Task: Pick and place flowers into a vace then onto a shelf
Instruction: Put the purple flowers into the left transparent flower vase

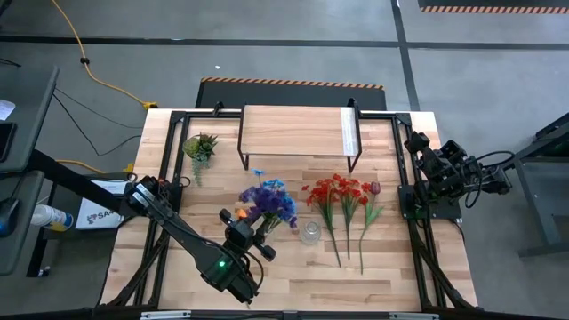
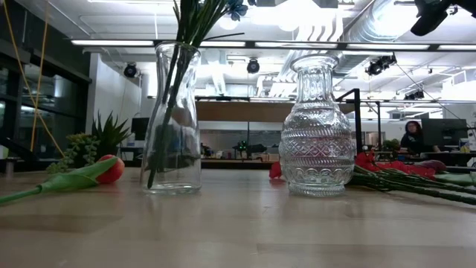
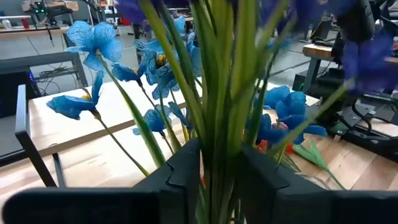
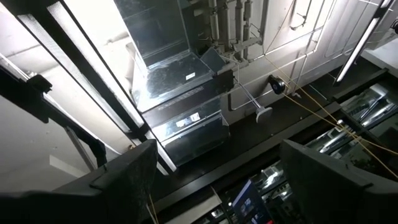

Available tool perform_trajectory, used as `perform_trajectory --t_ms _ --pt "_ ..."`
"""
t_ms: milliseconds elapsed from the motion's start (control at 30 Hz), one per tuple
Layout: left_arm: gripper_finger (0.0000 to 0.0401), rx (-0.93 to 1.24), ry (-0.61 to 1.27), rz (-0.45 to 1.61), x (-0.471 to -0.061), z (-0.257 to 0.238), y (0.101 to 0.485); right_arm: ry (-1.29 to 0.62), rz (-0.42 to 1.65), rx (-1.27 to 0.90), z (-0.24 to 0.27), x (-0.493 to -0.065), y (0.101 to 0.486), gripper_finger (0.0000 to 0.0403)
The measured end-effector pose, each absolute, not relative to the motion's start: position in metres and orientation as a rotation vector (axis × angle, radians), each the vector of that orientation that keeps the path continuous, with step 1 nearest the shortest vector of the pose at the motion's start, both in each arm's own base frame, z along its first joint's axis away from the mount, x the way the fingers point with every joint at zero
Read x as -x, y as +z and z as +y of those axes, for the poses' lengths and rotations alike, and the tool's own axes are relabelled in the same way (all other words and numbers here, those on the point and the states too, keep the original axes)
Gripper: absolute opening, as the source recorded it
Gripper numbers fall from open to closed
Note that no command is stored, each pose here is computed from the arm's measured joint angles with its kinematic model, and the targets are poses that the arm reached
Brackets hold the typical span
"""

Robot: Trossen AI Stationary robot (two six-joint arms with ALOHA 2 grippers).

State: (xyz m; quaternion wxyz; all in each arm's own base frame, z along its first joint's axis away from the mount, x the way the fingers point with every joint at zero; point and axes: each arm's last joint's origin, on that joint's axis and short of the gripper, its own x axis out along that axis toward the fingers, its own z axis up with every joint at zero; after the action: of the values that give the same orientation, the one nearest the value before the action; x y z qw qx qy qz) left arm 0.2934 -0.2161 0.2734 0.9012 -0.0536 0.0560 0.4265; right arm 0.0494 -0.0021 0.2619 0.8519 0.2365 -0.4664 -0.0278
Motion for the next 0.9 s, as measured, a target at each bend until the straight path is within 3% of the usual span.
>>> perform_trajectory --t_ms 367,900 --pt "0.0173 0.11 0.889 0.153 -0.292 -0.216 0.273 -0.066 -0.981 -0.501 -0.002 -0.049 0.262 0.0328" --pt "0.0178 0.116 0.881 0.263 -0.283 -0.222 0.27 -0.082 -0.98 -0.496 -0.003 -0.049 0.262 0.0328"
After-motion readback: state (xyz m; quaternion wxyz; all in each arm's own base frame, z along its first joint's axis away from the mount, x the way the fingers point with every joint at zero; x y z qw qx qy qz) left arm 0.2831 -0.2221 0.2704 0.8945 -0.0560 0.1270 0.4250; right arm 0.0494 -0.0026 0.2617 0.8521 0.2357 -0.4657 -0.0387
